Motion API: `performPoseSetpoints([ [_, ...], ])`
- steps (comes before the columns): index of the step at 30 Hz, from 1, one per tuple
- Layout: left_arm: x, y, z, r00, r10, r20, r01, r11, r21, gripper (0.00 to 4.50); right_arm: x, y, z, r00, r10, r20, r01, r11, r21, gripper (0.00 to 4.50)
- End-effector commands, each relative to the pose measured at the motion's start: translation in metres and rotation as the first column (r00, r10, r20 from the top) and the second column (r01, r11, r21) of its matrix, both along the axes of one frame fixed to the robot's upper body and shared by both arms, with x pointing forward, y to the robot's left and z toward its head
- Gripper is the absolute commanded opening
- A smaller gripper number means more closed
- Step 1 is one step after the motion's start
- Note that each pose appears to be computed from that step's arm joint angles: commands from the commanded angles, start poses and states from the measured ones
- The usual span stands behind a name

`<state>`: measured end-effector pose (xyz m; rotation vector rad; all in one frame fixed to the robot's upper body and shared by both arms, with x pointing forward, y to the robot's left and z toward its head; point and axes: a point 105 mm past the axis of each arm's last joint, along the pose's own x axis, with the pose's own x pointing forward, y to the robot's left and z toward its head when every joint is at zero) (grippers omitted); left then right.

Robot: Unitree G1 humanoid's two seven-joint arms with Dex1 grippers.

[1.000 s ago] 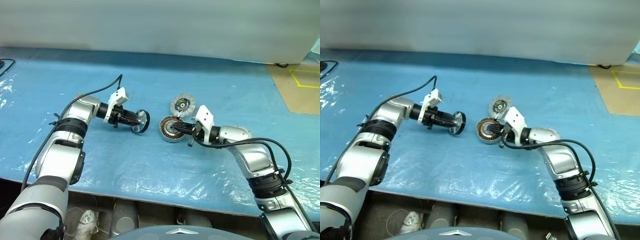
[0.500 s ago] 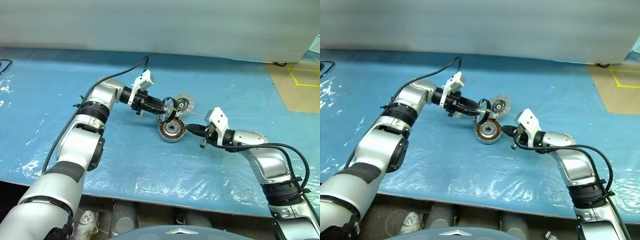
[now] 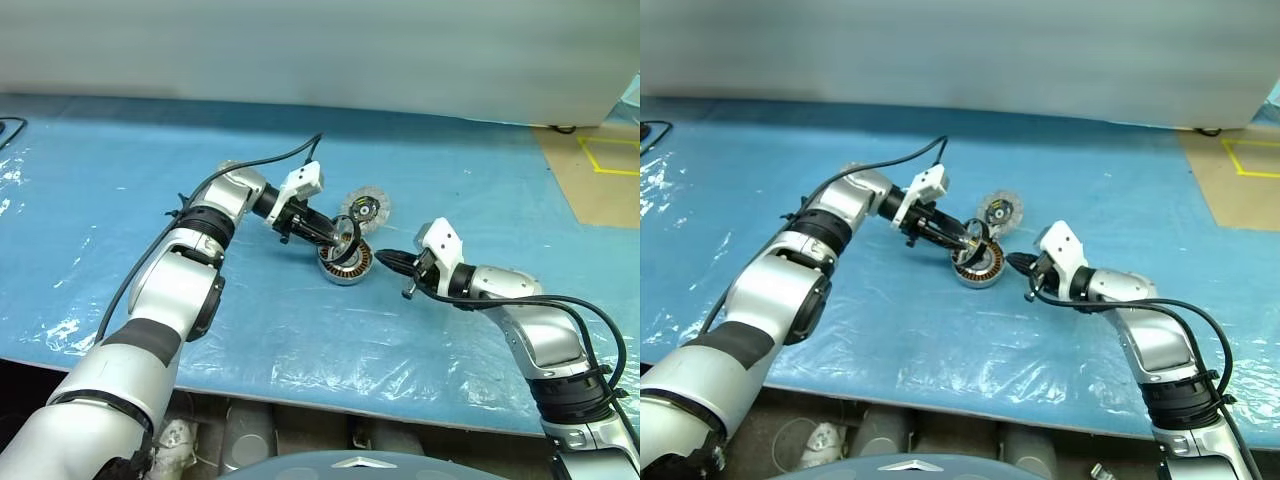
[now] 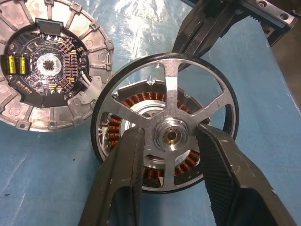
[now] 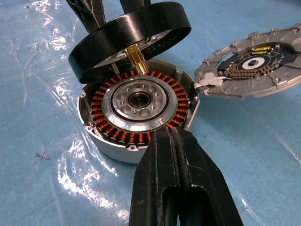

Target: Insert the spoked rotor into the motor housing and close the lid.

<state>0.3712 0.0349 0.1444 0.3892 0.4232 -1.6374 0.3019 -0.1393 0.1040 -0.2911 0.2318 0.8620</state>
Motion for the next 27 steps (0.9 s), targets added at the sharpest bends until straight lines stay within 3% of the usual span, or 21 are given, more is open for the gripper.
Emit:
performPoseSetpoints([
  [1, 0.003, -0.005, 0.015, 0.999, -0.017, 0.048, 0.018, 1.0, -0.018, 1.79, -0.002, -0.001, 0.015, 0.999, 0.005, 0.054, -0.006, 1.0, 0.011, 0.0],
  [14, -0.003, 0.006, -0.003, 0.999, -0.049, 0.01, 0.048, 0.996, 0.077, 1.79, 0.001, 0.002, 0.015, 0.998, 0.006, 0.063, -0.007, 1.0, 0.007, 0.0],
  [17, -0.003, 0.007, -0.005, 0.999, -0.039, 0.008, 0.039, 0.996, 0.076, 2.39, 0.002, 0.001, 0.016, 0.997, 0.003, 0.071, -0.003, 1.0, 0.008, 0.0],
  [18, -0.001, 0.006, -0.004, 0.999, -0.03, 0.02, 0.029, 0.997, 0.072, 2.39, 0.002, 0.001, 0.016, 0.997, 0.002, 0.072, -0.002, 1.0, 0.007, 0.0],
  [19, 0.0, 0.006, -0.003, 0.999, -0.022, 0.034, 0.019, 0.997, 0.072, 2.81, 0.002, 0.001, 0.016, 0.997, 0.002, 0.073, -0.002, 1.0, 0.006, 0.0],
  [21, 0.002, 0.007, -0.002, 0.999, -0.011, 0.053, 0.007, 0.998, 0.07, 3.24, 0.003, 0.001, 0.016, 0.997, 0.002, 0.074, -0.002, 1.0, 0.006, 0.0],
  [25, 0.008, 0.007, 0.013, 0.996, 0.033, 0.077, -0.032, 0.999, -0.012, 3.24, 0.003, 0.0, 0.016, 0.997, 0.001, 0.078, -0.001, 1.0, 0.007, 0.0],
  [27, 0.012, 0.003, 0.028, 0.995, 0.067, 0.07, -0.059, 0.992, -0.114, 2.8, 0.004, -0.001, 0.017, 0.997, -0.002, 0.083, 0.002, 1.0, 0.005, 0.0],
])
